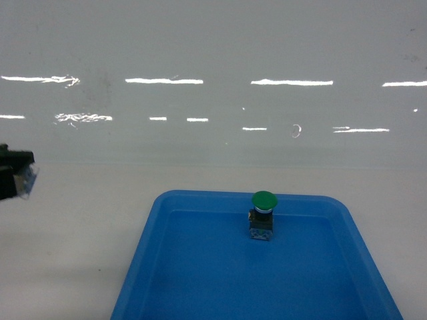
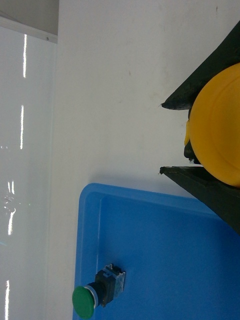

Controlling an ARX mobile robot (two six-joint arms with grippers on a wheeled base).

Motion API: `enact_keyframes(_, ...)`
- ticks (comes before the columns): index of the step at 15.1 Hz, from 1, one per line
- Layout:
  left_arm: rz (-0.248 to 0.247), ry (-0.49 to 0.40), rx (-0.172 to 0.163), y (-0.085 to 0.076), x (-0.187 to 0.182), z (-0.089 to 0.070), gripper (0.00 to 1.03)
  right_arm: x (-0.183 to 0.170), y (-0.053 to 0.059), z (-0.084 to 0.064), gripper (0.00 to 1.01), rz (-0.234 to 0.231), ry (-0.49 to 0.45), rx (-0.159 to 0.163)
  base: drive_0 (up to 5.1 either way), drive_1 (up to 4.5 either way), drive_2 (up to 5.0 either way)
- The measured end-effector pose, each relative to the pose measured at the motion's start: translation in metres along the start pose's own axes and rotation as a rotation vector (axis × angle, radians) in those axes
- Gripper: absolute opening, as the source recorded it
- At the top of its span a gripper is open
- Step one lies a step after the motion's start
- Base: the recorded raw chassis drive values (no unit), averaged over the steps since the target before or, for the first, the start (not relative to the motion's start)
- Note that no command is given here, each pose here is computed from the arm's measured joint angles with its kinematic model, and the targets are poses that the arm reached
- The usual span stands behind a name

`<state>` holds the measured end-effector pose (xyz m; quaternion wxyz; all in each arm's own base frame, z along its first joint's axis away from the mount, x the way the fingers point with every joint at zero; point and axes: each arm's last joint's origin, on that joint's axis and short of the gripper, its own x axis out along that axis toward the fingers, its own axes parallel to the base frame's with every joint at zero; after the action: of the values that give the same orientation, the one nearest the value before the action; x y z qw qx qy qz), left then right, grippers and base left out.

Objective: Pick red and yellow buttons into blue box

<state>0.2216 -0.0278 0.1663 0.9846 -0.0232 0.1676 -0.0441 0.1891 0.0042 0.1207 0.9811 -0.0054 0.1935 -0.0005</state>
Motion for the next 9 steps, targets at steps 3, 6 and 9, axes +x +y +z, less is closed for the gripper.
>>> enact_keyframes(3,-0.002,-0.005,-0.005,-0.0001,-0.0009,0.0011,0.28,0.0000,0.0000,0.0000,0.31,0.000,0.000,0.000,0.0,-1.21,1.2)
enact_keyframes(6,-0.004,-0.004,-0.006,-0.0001,-0.0005,0.0008,0.28,0.0003,0.0003,-0.0012,0.31,0.002,0.007,-0.001,1.3,-4.35,3.1)
enact_keyframes(9,-0.001,-0.001,-0.007,0.0005,-0.0005,0.0005,0.28,0.0003,0.0001,-0.0013,0.31,0.000,0.008,0.000,4.6,-4.02,-0.6)
